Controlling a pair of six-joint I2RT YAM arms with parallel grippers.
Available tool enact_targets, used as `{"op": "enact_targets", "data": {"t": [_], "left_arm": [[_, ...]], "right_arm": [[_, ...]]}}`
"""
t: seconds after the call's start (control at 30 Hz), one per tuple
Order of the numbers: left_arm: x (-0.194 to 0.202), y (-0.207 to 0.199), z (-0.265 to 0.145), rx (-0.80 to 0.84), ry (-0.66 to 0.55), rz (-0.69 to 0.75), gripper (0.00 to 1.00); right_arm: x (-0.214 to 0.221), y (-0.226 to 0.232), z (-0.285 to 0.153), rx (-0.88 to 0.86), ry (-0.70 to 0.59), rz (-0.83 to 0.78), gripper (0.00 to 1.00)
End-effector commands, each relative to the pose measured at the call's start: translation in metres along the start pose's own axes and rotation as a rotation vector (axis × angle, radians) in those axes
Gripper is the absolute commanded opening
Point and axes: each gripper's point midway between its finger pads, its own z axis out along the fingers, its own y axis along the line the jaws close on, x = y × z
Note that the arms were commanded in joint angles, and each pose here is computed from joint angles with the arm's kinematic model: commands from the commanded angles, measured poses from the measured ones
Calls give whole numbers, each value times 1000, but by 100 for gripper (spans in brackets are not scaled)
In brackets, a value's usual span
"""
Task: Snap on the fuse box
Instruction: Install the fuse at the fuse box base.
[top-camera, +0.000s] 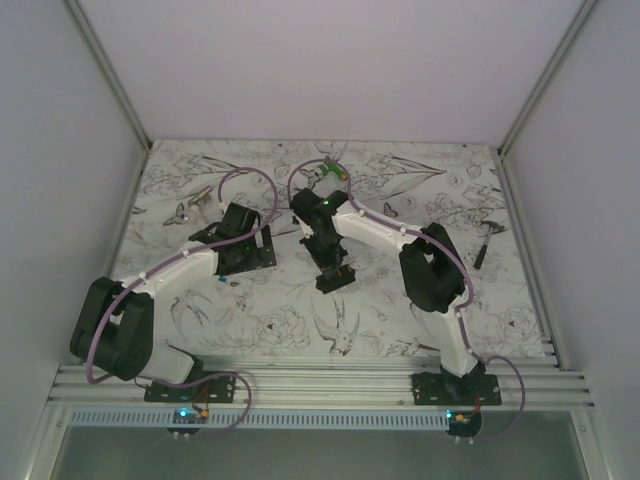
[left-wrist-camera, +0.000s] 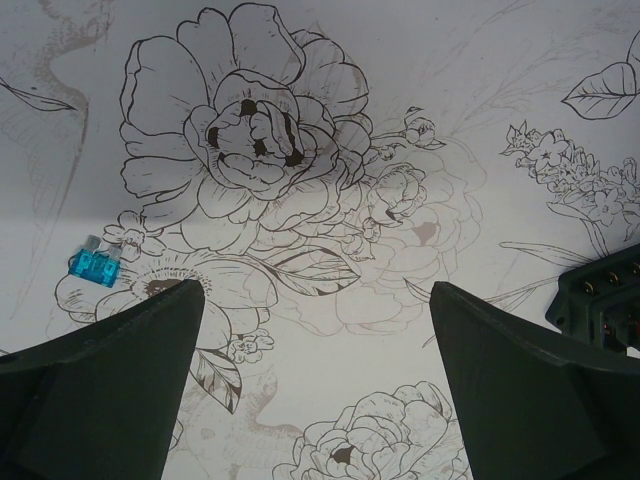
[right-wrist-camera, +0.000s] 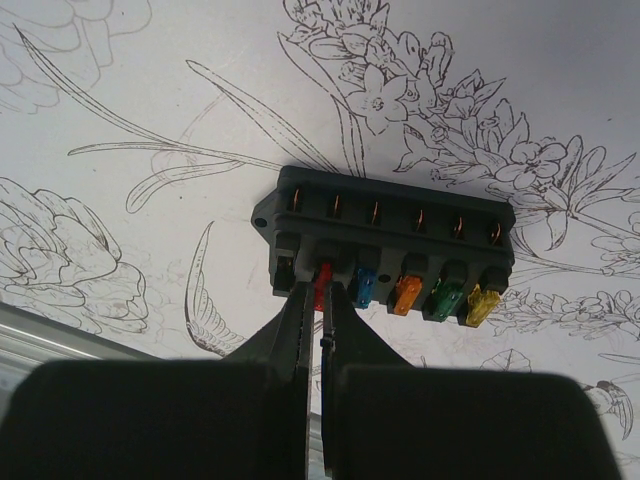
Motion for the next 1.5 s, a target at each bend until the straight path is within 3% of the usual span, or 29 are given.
{"op": "enact_targets", "data": {"t": [0.0, 1.47], "left_arm": [[2, 5, -3, -8, -3, -11, 100], [5, 1, -7, 20, 1, -41, 100]], "right_arm": [[15, -6, 19, 57, 80, -2, 0], [96, -43, 83, 290, 310, 14, 0]]}}
